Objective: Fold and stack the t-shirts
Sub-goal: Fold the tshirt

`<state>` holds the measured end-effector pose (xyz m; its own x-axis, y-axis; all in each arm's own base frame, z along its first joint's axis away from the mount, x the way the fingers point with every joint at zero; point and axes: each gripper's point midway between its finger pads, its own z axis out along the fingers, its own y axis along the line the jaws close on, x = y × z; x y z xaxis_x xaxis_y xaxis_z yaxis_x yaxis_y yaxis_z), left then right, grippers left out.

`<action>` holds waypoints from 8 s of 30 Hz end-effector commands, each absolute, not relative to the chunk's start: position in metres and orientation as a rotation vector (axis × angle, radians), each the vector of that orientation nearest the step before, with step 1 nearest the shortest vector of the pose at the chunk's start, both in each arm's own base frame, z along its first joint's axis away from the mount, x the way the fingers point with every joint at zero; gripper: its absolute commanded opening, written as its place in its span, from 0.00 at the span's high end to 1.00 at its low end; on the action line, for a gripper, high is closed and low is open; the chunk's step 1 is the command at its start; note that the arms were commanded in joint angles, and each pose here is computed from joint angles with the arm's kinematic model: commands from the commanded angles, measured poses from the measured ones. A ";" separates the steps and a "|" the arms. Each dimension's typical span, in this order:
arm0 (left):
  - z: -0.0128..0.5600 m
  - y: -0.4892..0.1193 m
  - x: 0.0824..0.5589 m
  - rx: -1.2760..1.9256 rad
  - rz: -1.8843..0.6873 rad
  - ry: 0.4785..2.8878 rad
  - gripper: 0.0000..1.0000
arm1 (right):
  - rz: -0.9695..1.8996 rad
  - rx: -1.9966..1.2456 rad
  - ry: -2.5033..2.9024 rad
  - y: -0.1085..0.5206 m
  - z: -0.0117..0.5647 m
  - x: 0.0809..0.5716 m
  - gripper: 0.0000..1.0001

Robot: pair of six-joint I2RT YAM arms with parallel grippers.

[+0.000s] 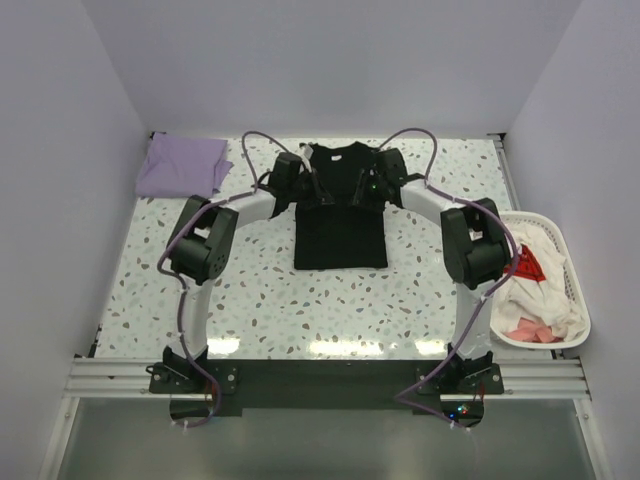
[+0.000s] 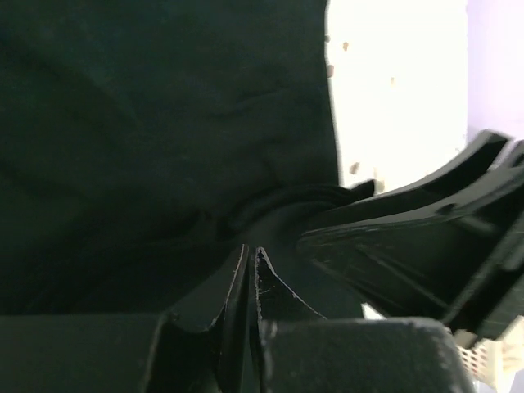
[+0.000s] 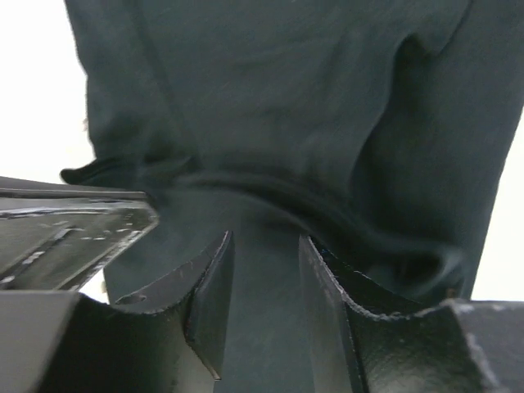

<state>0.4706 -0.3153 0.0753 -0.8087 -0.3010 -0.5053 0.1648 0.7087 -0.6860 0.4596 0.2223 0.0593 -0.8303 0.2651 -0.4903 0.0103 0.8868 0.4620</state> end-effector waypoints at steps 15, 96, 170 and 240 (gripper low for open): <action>0.036 -0.286 0.486 -0.126 -0.944 2.355 0.90 | 0.571 0.360 2.537 0.160 0.029 0.478 0.62; 0.014 -0.283 0.289 -0.078 -1.117 2.458 0.92 | 0.534 0.459 2.603 0.145 0.014 0.288 0.64; 0.012 -0.240 0.246 -0.270 -0.992 2.453 1.00 | 0.587 0.496 2.474 0.122 0.031 0.278 1.00; 0.122 -0.279 0.595 -0.254 -1.352 2.066 1.00 | 0.940 0.566 2.311 0.143 0.105 0.576 1.00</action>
